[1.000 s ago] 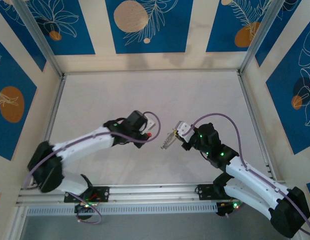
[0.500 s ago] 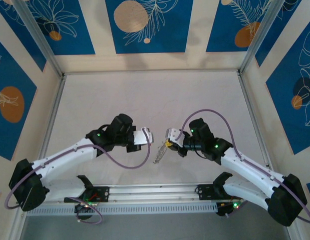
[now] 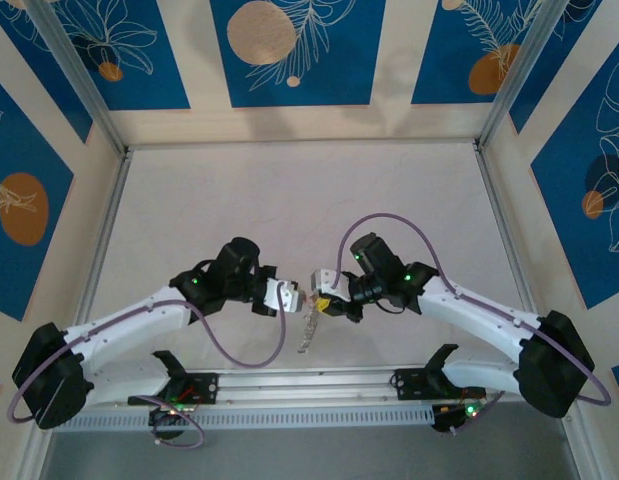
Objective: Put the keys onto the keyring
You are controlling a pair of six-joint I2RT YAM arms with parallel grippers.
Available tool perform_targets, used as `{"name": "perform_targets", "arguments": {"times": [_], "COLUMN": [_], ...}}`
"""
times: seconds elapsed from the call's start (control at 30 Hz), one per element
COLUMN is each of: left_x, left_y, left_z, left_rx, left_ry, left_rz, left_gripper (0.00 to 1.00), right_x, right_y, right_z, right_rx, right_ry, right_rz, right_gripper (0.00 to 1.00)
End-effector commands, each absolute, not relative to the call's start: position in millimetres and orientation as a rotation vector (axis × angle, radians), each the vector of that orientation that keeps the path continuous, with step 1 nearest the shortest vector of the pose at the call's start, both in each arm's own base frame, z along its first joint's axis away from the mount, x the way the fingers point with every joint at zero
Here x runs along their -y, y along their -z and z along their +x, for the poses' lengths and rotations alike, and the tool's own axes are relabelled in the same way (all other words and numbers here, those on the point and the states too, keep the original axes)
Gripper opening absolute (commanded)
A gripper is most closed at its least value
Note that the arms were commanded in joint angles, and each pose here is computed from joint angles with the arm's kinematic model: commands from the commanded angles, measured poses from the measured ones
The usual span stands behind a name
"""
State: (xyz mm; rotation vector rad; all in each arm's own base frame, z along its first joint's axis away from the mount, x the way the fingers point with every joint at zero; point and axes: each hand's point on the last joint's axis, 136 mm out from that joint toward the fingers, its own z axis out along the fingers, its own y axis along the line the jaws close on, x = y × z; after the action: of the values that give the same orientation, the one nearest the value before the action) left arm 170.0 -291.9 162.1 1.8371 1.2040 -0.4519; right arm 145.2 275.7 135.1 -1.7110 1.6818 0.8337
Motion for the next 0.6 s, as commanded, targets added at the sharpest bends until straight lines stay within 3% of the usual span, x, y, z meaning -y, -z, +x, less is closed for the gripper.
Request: {"name": "perform_targets", "arguments": {"times": [0.0, 0.57], "left_x": [299, 296], "left_y": [-178, -164], "left_z": [158, 154], "left_rx": [-1.04, -1.011], "left_ry": [0.502, 0.453], "left_rz": [1.843, 1.912], "left_gripper": [0.0, 0.0], "right_x": [-289, -300], "right_y": [-157, -156], "right_z": [143, 147], "right_rx": [-1.581, -1.547], "right_ry": [-0.907, -0.965], "right_rz": [-1.72, -1.714], "right_gripper": [0.0, 0.0]}}
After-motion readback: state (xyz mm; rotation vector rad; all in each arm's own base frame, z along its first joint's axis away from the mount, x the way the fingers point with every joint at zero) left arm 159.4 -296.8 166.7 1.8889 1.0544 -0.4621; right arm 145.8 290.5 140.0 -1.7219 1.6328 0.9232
